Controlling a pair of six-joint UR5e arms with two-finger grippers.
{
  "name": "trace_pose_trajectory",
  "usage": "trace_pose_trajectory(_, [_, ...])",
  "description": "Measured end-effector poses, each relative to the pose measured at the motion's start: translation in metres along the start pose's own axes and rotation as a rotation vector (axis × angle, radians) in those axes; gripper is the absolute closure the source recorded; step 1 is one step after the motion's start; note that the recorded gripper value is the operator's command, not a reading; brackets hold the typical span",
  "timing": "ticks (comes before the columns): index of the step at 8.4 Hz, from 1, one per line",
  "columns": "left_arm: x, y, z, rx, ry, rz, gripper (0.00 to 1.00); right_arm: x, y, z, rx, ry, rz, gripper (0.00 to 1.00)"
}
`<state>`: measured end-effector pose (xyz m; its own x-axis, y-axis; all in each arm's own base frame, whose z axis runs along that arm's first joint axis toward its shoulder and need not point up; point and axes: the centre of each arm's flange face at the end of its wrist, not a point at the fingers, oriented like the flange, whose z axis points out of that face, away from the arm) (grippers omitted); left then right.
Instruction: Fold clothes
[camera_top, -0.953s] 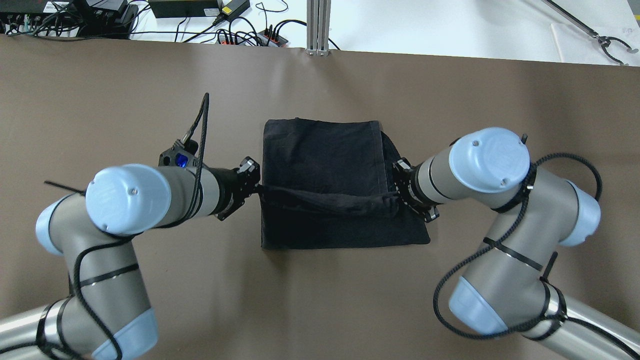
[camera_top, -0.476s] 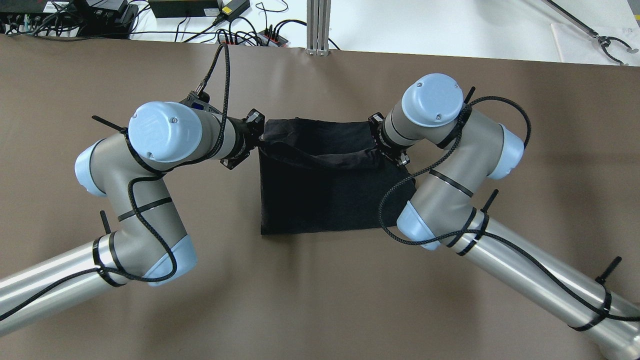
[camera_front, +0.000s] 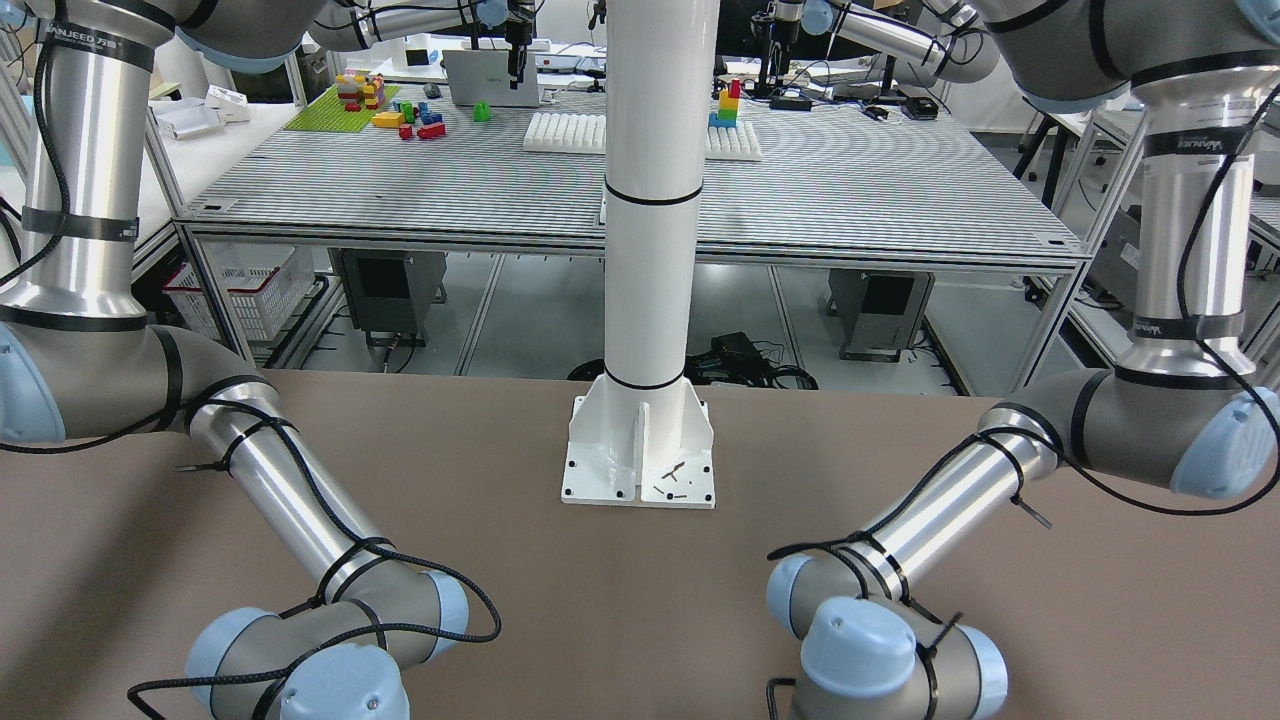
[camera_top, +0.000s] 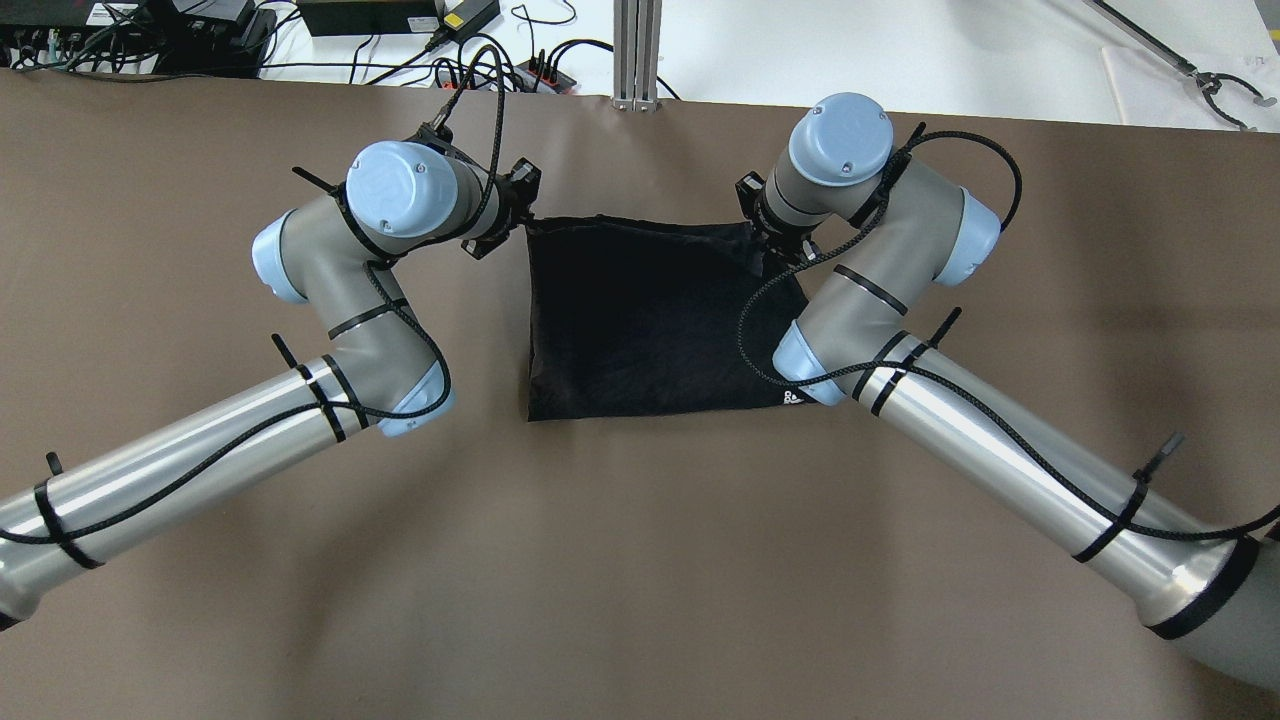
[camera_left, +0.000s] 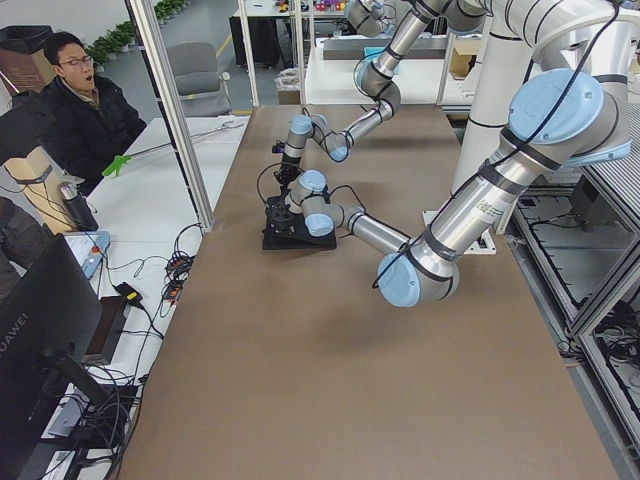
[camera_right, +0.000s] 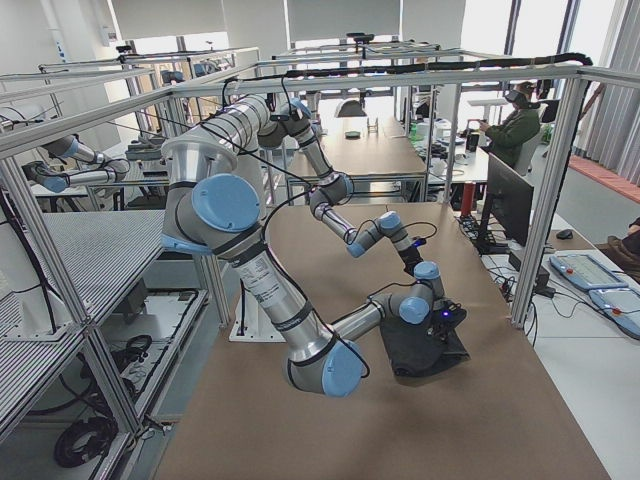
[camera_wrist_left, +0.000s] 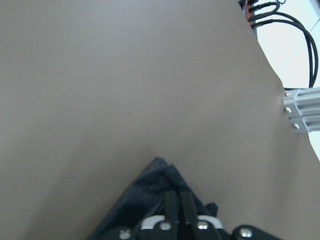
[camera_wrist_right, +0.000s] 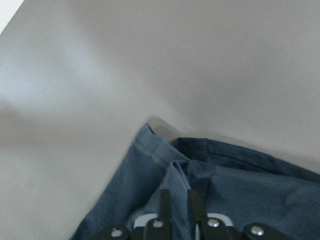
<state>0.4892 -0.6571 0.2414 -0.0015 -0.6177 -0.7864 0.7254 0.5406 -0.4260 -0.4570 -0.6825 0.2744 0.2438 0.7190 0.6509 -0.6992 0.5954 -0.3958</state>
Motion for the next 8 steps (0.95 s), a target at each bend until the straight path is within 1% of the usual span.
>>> trace_pose_trajectory(1, [0.003, -0.022, 0.019, 0.021, 0.006, 0.051, 0.06, -0.012, -0.004, 0.003, 0.012, -0.021, -0.032, 0.05])
trace_pose_trajectory(3, [0.004, -0.04, 0.031, 0.039, 0.009, 0.099, 0.06, -0.024, -0.017, -0.001, 0.032, -0.054, -0.08, 0.05])
trace_pose_trajectory(5, [0.008, -0.039, 0.03, 0.036, 0.016, 0.107, 0.06, -0.024, -0.022, -0.003, 0.038, -0.063, -0.104, 0.05])
trace_pose_trajectory(6, [0.014, -0.035, 0.023, 0.027, 0.032, 0.113, 0.06, -0.02, -0.023, -0.004, 0.037, -0.065, -0.116, 0.05])
trace_pose_trajectory(7, [0.017, -0.032, 0.018, 0.017, 0.043, 0.128, 0.06, -0.013, -0.025, -0.004, 0.038, -0.067, -0.15, 0.05])
trace_pose_trajectory(8, [0.021, -0.028, 0.012, 0.001, 0.055, 0.168, 0.06, -0.003, -0.028, -0.005, 0.04, -0.069, -0.201, 0.05])
